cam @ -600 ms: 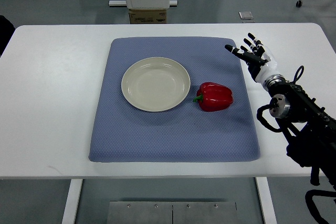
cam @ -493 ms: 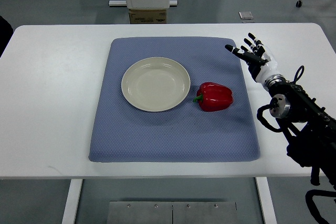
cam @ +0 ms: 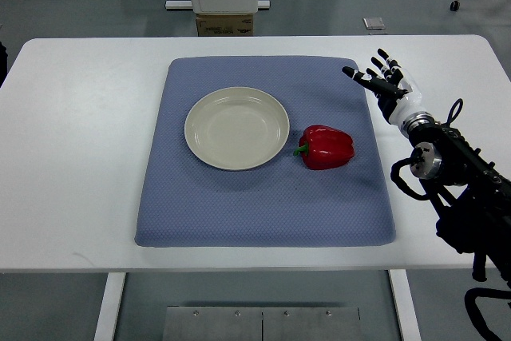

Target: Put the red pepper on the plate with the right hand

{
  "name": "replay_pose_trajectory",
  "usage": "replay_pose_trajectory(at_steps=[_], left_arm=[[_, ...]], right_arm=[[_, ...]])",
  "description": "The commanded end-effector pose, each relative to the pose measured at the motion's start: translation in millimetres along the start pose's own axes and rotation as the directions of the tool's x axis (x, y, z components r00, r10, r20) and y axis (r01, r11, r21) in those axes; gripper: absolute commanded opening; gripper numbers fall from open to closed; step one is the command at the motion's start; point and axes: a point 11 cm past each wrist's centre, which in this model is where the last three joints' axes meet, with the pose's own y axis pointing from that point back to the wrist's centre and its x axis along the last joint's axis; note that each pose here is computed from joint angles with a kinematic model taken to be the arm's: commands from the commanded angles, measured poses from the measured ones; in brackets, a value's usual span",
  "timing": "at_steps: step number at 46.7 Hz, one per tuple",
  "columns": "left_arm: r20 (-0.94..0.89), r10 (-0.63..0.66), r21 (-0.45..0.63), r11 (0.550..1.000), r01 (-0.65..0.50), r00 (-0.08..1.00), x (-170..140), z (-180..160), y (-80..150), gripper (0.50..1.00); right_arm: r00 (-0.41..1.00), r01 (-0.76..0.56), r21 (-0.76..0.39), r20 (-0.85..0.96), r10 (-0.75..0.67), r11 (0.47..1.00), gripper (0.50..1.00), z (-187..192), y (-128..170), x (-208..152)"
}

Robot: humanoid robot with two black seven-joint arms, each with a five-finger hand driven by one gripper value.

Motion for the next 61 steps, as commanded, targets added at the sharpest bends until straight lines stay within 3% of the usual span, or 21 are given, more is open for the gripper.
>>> replay_pose_trajectory(at_steps=[1, 61], left_arm=[[0.0, 0.0, 0.002, 1.0, 0.0, 1.0, 0, 0, 0, 1.0], [0.0, 0.0, 0.0, 1.0, 0.0, 1.0, 0, 0, 0, 1.0]], right_arm=[[1.0, 0.001, -0.002, 0.0, -0.001, 1.0, 1.0, 1, 0, 0], [0.999, 0.037, -0.018, -0.027, -0.037, 0.999, 1.0, 9, 2, -8]])
